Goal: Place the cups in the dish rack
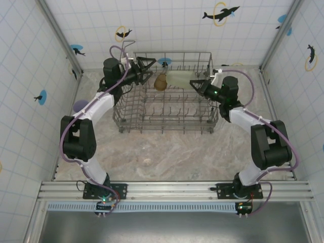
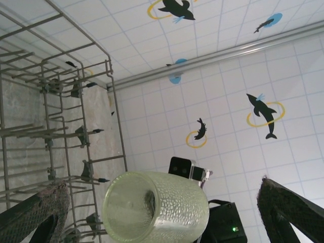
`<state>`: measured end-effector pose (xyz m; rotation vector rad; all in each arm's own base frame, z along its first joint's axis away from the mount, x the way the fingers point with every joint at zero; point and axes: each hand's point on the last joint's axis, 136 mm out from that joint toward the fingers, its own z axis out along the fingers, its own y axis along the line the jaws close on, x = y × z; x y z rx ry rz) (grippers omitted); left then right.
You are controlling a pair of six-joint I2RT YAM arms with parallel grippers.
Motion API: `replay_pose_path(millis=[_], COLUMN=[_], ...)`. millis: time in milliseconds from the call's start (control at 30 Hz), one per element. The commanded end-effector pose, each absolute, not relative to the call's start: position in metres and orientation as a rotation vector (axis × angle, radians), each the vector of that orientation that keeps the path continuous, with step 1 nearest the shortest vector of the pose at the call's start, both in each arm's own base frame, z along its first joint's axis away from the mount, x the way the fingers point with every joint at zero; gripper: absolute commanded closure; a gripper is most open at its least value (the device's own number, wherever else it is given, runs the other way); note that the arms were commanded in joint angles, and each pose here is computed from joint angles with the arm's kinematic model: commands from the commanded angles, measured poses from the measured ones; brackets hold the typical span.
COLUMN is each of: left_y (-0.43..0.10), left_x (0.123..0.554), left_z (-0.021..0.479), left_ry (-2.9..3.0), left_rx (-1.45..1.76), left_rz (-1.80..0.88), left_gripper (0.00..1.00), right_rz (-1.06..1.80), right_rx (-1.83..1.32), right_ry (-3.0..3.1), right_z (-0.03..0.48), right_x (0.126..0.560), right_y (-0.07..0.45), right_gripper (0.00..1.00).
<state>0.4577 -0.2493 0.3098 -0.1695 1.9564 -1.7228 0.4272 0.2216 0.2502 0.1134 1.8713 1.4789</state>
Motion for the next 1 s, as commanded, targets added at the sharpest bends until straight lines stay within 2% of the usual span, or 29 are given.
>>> replay_pose_path(millis=[0,400,967], left_y=[-0.255,-0.269,-0.287], left_x=[0.452,0.446,0.428], left_z=[0.301,0.297,0.297], left_ry=[1.97,1.976,1.97], left_rx=[-0.153,-0.136,-0.129], left_rz=[-1.76,-1.798,-1.864], left_gripper=[0.02,0.03,0.02], right_rz=[1.532,1.579,1.62], right_rx=[0.026,-0.015,-0.015], right_ry=[1.703,1.688,1.669], right_z=[0.302,0.305,0.305], right_x=[0.432,0.434,0.43], right_y=[0.228,0.257,0.27], right_gripper=[1.0,1.0,1.0])
